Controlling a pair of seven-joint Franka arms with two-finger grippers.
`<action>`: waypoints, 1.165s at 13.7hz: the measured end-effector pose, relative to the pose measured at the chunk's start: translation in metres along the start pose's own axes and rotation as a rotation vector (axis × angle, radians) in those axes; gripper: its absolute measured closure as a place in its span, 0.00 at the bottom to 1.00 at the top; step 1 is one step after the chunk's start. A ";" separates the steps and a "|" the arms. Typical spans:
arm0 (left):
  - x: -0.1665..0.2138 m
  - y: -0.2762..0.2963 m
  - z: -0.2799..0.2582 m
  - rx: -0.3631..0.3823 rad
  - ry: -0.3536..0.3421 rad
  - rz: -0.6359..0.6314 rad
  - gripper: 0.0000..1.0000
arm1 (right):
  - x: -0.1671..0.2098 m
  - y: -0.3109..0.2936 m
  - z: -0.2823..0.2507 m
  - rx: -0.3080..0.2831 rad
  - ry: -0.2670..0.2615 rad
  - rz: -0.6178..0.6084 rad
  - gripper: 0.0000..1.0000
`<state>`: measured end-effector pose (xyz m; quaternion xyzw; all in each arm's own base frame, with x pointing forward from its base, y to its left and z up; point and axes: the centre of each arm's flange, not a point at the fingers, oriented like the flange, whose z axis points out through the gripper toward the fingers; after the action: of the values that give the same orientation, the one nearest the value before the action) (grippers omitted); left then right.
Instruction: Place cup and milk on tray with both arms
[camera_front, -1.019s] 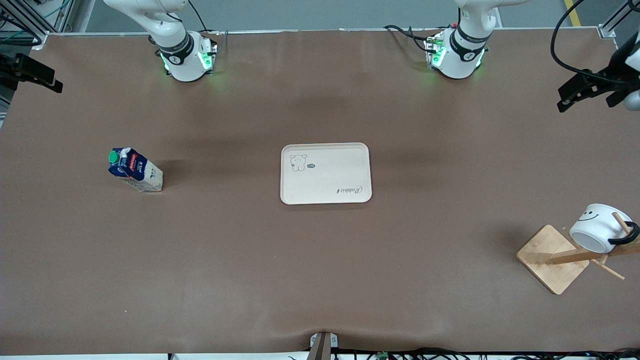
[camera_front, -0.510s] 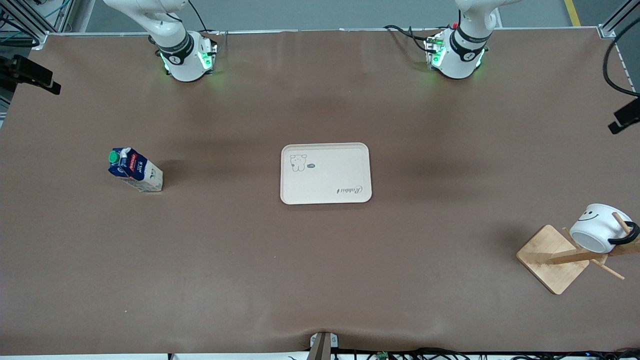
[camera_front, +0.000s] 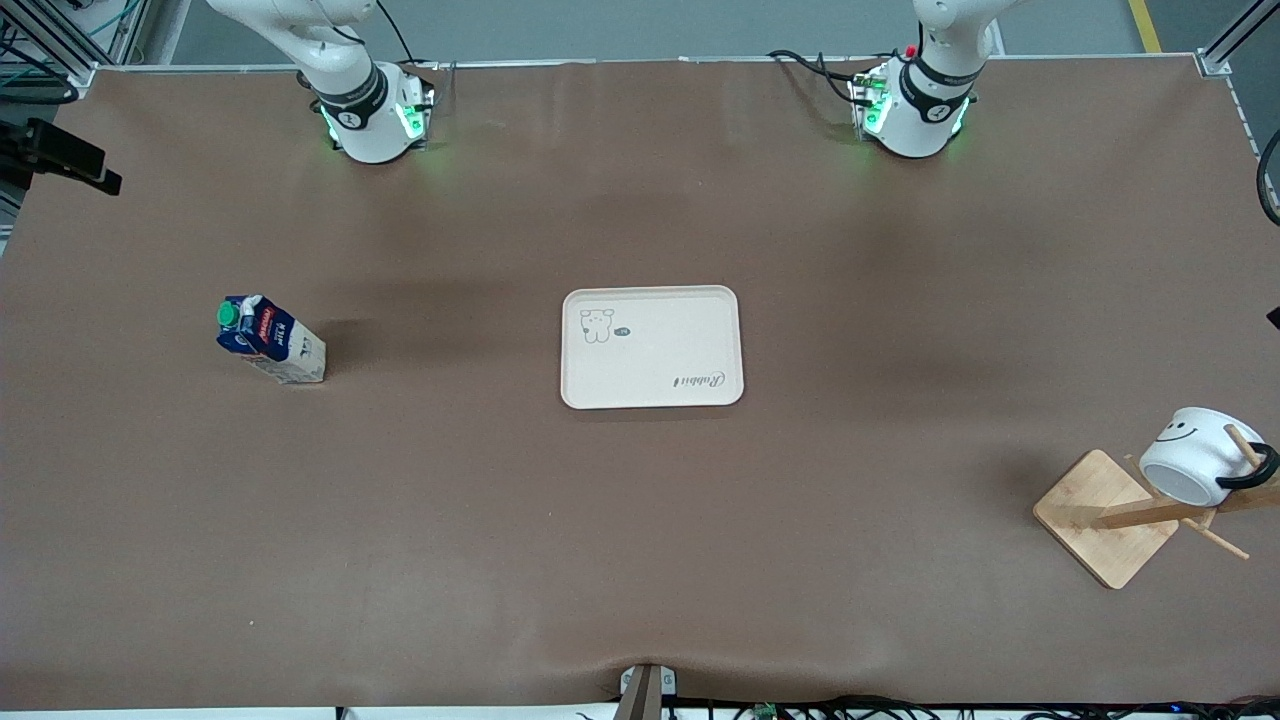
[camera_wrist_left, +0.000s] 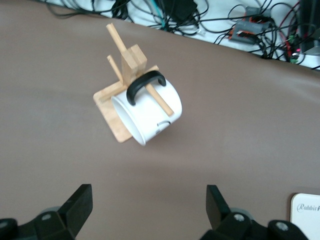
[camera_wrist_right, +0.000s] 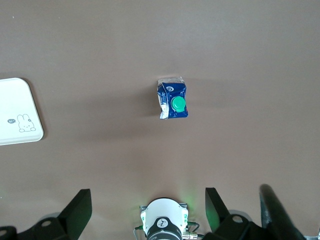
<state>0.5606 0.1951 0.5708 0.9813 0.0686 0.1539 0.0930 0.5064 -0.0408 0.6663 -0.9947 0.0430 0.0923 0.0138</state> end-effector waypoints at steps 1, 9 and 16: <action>0.002 -0.012 0.013 -0.024 0.014 0.024 0.00 | 0.003 0.000 0.003 0.000 -0.005 -0.002 0.00; 0.017 -0.049 0.075 -0.206 0.163 0.189 0.00 | 0.005 0.000 0.004 0.000 -0.010 -0.006 0.00; 0.016 -0.065 0.138 -0.322 0.237 0.315 0.03 | 0.016 0.001 0.017 -0.001 -0.036 -0.005 0.00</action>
<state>0.6122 0.2390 0.4329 0.9275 -0.1003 0.2895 0.2143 0.5193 -0.0425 0.6465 -0.9930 0.0401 0.1103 0.0143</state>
